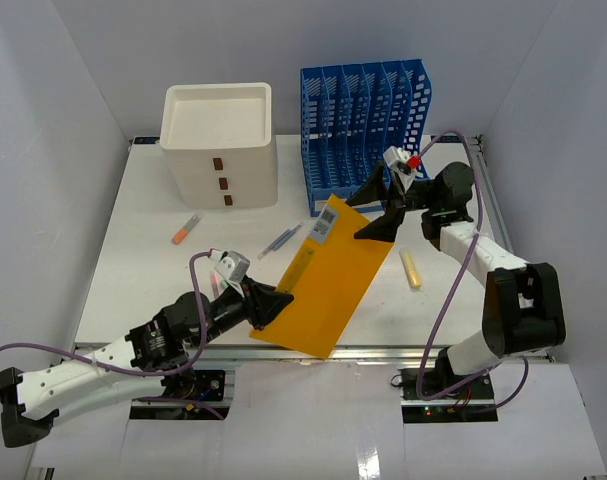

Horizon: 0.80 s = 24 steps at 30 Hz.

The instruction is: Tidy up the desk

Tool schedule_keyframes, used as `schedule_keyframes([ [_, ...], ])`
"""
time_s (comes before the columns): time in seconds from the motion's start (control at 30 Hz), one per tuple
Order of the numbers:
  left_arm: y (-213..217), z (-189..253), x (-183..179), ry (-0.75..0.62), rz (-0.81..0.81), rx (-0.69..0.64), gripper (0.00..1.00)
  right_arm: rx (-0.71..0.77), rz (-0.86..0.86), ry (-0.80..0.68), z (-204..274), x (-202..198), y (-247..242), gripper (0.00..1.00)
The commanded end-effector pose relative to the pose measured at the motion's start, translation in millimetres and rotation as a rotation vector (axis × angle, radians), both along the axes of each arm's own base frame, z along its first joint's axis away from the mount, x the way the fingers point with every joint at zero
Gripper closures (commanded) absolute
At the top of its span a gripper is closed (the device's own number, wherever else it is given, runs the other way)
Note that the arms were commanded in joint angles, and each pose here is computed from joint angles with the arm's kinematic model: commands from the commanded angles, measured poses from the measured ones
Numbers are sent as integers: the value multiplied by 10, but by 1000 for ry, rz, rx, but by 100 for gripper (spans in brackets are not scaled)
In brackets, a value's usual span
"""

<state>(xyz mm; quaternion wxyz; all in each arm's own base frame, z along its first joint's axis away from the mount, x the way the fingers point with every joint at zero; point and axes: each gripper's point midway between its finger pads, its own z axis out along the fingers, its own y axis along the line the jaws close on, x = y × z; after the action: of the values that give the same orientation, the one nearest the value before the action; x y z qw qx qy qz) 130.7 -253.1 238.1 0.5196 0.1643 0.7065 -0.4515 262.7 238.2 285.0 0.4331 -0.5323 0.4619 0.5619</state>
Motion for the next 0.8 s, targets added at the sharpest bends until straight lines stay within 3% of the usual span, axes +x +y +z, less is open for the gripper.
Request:
schedule_keyframes([
  [0.0, -9, 284, -52, -46, -33, -58, 100, -134, 140, -86, -41, -369, -9, 5],
  [0.1, -25, 277, -51, -49, -36, -53, 100, -137, 152, -79, -107, -395, 14, 20],
  [0.3, -25, 276, -39, -61, -35, -41, 100, -138, 167, -89, -7, -496, 38, 33],
  [0.4, -14, 327, -33, -72, -31, -45, 100, -132, 186, -111, 33, -637, 50, 44],
  [0.43, -13, 346, -33, -74, -30, -50, 100, -129, 193, -116, 50, -681, 58, 51],
  [0.53, -23, 377, -28, -79, -30, -57, 100, -130, 209, -116, 91, -787, 72, 85],
  [0.77, -103, 478, -55, -80, -59, -87, 100, -114, 224, -174, 213, -988, 48, 92],
])
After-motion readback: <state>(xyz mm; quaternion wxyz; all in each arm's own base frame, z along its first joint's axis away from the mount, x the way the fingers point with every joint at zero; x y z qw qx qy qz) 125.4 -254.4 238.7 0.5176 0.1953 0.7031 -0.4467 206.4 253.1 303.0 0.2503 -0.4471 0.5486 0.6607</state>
